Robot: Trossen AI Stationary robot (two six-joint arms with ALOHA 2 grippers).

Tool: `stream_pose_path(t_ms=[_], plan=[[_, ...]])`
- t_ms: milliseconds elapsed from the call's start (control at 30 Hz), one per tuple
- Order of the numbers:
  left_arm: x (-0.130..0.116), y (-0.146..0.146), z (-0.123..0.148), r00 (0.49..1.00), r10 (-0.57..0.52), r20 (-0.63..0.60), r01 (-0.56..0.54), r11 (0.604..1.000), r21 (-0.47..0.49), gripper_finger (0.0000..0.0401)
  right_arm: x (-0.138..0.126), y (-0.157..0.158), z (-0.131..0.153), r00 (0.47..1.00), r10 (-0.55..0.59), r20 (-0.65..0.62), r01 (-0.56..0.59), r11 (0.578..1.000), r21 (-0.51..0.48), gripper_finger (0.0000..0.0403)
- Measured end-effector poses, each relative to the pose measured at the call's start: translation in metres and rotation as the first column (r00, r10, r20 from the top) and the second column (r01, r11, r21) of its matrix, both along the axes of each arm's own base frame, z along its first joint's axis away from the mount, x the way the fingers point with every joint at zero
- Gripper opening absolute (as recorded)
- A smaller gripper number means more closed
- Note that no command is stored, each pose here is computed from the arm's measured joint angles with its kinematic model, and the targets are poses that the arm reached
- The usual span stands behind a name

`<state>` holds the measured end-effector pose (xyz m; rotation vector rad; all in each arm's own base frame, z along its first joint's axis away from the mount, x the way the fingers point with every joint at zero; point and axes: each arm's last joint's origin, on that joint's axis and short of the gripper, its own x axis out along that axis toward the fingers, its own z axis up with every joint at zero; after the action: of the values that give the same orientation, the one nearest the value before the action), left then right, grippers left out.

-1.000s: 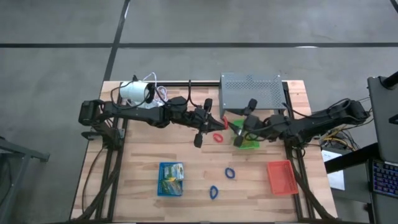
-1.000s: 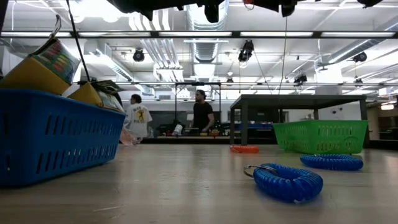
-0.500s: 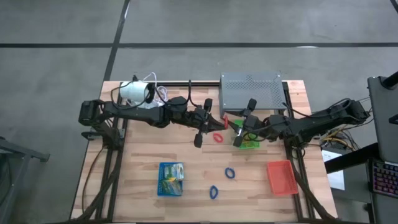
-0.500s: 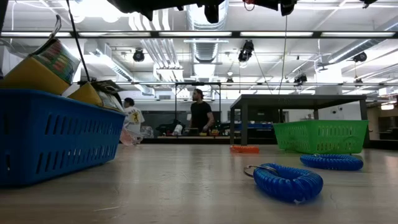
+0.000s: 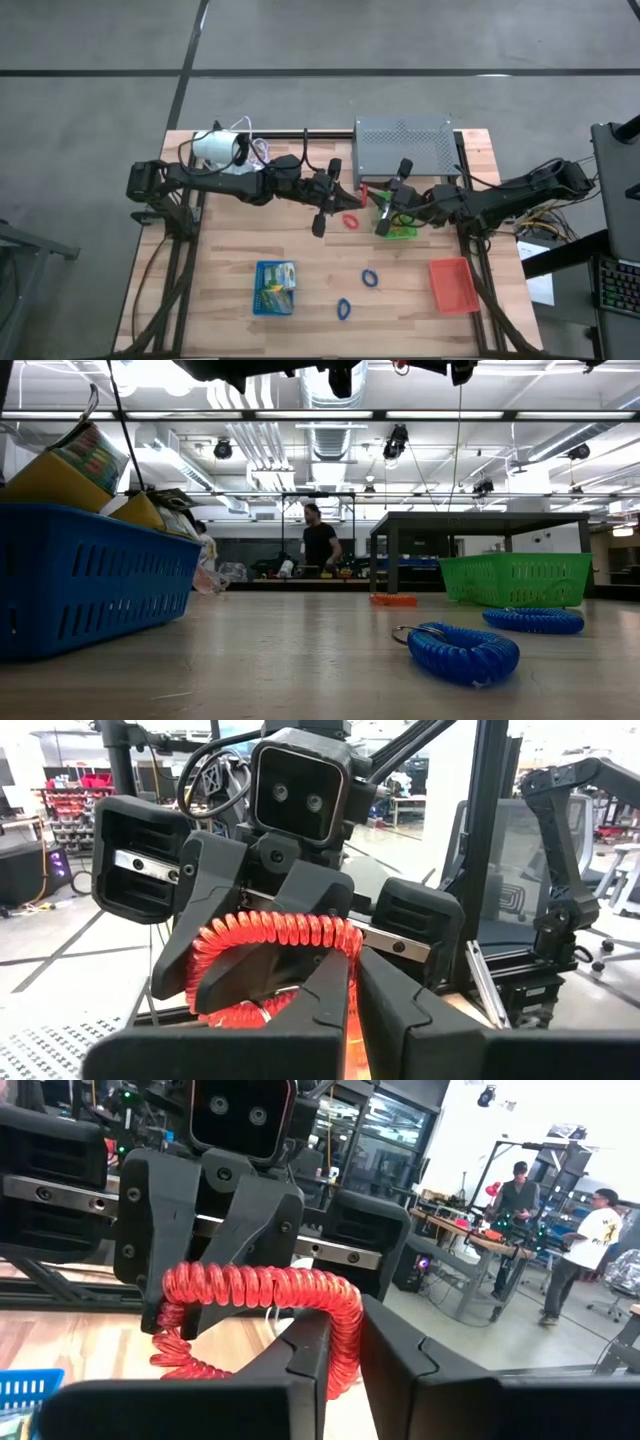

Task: Pick & Place Office Desk Supplies
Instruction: Put the orange spring keychain into the orange bin

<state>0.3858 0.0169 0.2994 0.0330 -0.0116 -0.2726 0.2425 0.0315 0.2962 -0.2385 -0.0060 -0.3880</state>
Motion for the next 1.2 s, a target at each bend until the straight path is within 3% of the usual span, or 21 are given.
stream_pose_path(t_ms=[200,533,1000,1200], plan=[[0.0003,0.0010,0.0001,0.999,0.040,-0.006,-0.040,0.999,-0.023,0.0029,-0.0001,0.0000,-0.0001,1.000,0.000,0.000,0.000,1.000,0.000,0.0039],[-0.0012,0.0026,0.0035,0.993,0.111,-0.035,-0.115,0.980,-0.165,0.0057,-0.0002,-0.0001,-0.0002,1.000,-0.003,-0.001,0.003,1.000,0.000,0.0045],[-0.0011,0.0024,0.0035,0.993,0.114,-0.036,-0.118,0.979,-0.167,0.0099,-0.0002,-0.0001,-0.0003,1.000,-0.002,-0.002,0.002,1.000,-0.001,0.0044],[-0.0011,0.0024,0.0035,0.993,0.109,-0.055,-0.119,0.965,-0.235,0.0099,-0.0002,-0.0001,-0.0003,1.000,-0.001,-0.003,0.001,1.000,-0.005,0.0044]])
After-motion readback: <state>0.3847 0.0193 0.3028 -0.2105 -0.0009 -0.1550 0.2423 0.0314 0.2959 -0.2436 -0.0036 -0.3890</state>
